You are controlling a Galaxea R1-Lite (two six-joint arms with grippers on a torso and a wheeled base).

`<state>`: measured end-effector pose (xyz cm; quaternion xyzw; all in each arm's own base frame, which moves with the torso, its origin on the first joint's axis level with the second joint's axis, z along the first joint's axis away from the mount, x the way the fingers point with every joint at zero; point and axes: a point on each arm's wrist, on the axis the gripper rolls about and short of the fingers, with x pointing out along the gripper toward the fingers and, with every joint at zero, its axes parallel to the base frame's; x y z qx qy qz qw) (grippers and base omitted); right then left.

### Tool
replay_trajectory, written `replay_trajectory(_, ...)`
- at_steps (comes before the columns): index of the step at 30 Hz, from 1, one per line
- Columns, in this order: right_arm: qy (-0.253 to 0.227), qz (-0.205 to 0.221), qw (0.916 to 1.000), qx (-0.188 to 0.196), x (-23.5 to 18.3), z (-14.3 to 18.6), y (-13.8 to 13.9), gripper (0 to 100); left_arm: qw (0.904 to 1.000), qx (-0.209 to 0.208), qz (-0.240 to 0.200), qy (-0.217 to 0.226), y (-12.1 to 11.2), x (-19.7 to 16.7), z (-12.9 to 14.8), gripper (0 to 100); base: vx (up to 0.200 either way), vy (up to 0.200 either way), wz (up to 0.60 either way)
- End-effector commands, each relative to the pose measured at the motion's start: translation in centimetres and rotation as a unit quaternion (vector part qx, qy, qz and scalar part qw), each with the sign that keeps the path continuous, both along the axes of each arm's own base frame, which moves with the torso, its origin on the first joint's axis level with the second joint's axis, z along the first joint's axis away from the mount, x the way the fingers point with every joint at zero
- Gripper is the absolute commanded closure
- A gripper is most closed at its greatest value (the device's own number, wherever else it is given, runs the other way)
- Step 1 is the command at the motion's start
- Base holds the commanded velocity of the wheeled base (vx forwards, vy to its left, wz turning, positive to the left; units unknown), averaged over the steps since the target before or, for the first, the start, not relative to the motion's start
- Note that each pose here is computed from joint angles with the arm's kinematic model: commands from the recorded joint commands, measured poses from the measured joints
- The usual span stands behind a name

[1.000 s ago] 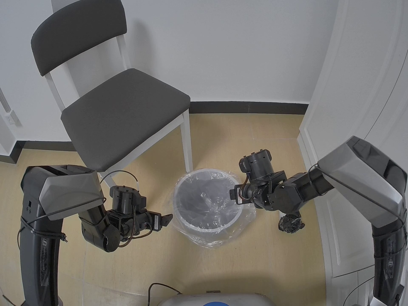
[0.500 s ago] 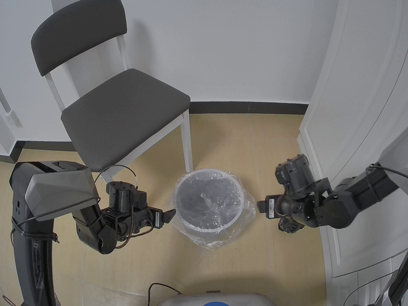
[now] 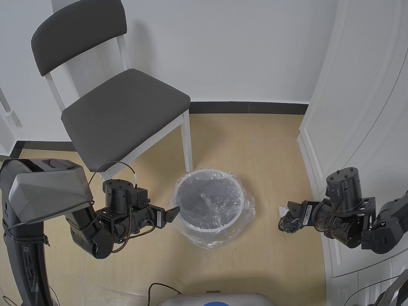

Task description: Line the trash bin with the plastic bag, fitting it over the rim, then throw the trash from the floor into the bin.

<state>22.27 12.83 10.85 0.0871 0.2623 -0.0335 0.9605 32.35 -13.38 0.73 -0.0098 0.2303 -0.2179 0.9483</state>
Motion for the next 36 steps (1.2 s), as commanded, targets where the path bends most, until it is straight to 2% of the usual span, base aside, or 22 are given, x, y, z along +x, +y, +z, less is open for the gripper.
replay_trajectory(1,-0.030,-0.001,0.9994,0.016,-1.6,-0.2,-1.1,0,0.9997,-0.009,-0.003,-0.022,0.1,-0.8,2.1,0,0.000,0.000,0.00)
replay_trajectory(5,-0.053,0.000,0.9983,0.024,-1.9,0.1,-1.4,0,0.9996,-0.012,-0.007,-0.026,-0.1,-1.1,2.6,0,0.000,0.000,0.00)
replay_trajectory(11,-0.035,0.009,0.9993,0.005,-2.0,-0.8,-1.5,0,0.9993,-0.014,-0.012,-0.031,-0.3,-1.3,3.0,0,0.000,0.000,0.00)
replay_trajectory(19,-0.044,0.022,0.9987,0.014,-1.5,-0.4,-0.9,0,0.9991,-0.015,-0.023,-0.033,-0.7,-2.4,3.7,0,0.000,0.000,0.00)
replay_trajectory(36,-0.034,0.034,0.9988,0.003,-1.7,-0.9,-0.6,0,0.9984,-0.020,-0.032,-0.042,-0.9,-3.3,4.7,0,0.000,0.000,0.00)
